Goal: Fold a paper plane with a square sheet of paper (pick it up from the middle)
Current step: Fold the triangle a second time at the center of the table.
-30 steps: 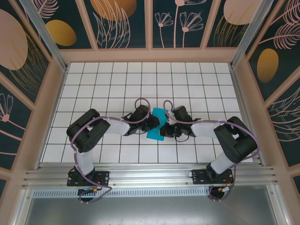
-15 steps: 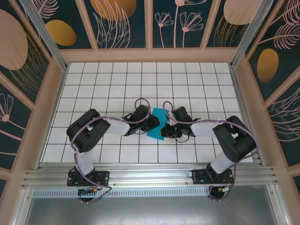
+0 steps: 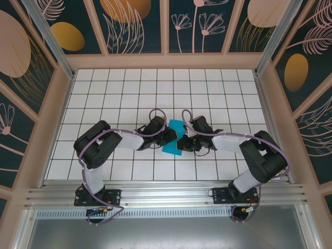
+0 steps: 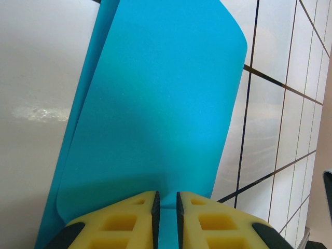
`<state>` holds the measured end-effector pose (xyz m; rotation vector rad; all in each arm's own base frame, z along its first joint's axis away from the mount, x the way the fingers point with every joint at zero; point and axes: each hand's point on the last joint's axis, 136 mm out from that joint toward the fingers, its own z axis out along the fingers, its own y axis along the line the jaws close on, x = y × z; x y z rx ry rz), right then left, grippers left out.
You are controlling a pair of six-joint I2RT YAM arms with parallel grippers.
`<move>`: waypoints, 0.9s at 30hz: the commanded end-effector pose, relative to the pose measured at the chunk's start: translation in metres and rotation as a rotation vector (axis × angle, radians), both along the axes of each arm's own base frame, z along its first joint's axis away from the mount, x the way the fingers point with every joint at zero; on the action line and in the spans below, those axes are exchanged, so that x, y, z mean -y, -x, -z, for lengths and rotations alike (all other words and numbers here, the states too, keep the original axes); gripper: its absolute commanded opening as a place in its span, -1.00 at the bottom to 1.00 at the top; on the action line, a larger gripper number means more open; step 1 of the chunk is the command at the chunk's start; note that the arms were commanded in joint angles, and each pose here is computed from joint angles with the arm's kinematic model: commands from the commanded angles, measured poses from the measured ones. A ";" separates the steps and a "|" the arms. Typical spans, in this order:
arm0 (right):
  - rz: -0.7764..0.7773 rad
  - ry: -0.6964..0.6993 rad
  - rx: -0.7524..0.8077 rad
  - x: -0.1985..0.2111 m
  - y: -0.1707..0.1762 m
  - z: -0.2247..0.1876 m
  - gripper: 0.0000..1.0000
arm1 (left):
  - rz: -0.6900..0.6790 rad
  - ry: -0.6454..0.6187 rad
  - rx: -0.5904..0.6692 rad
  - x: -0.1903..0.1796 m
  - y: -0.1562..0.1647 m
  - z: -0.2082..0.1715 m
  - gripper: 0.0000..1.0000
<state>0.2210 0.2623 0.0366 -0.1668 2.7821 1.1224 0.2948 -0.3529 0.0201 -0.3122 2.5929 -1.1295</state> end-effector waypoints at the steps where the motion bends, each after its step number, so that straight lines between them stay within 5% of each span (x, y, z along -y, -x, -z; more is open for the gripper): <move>1: 0.014 -0.014 -0.045 -0.009 -0.002 0.000 -0.77 | 0.018 -0.091 -0.079 -0.016 0.017 0.035 -0.59; 17: 0.016 0.158 -0.200 0.026 0.039 0.045 -0.73 | 0.016 -0.101 -0.081 -0.018 0.018 0.037 -0.59; 27: -0.032 0.125 -0.200 0.024 0.051 0.037 -0.70 | 0.010 -0.118 -0.091 -0.021 0.019 0.042 -0.62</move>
